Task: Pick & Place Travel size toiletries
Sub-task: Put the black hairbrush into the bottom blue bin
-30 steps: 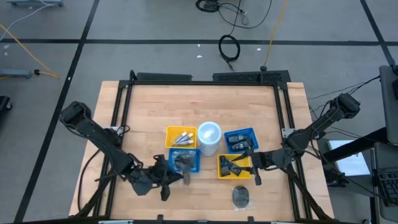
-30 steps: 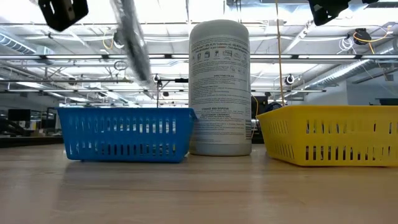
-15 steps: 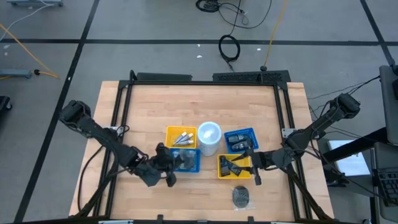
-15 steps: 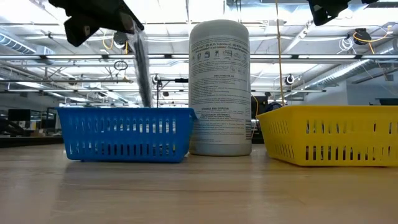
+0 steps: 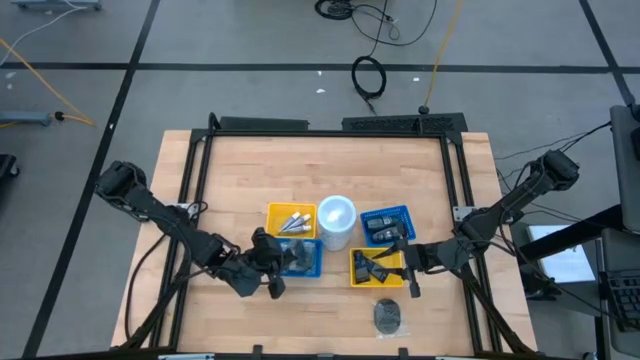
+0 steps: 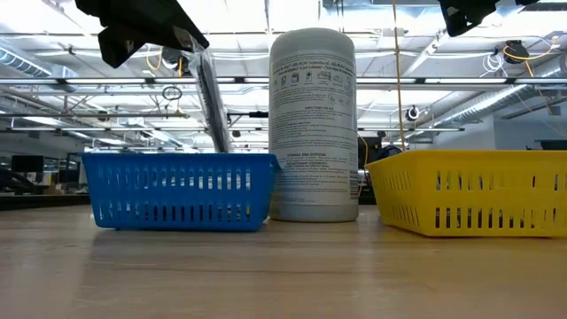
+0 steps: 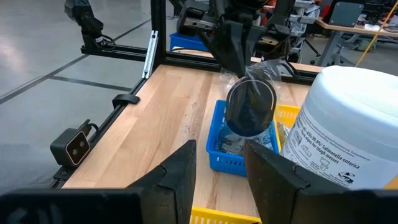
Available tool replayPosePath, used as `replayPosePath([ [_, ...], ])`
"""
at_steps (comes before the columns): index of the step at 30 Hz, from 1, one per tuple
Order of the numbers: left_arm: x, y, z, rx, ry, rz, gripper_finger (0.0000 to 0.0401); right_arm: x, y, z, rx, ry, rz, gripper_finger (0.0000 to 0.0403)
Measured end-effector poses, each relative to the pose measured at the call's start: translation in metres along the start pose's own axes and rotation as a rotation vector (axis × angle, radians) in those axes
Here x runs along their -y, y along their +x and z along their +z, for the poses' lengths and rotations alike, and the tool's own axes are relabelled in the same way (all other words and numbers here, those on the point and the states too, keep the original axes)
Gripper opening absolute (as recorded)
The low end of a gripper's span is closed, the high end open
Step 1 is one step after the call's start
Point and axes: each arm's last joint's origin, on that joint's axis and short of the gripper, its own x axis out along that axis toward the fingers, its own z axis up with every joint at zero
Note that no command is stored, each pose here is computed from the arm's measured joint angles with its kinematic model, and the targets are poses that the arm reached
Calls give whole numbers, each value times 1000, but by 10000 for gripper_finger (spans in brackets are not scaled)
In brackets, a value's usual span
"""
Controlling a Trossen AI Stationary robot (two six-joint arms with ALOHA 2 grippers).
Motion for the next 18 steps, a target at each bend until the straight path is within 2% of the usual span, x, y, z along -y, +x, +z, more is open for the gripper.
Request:
replayPosePath([
  [4,0,0,-2,-33,7,-14,0,0,0,0,0,0,0,128],
  [12,-3,0,-4,-55,-52,12,4,0,0,0,0,0,0,128],
  [18,-4,1,-6,-63,-44,20,38,0,0,0,0,0,0,128],
])
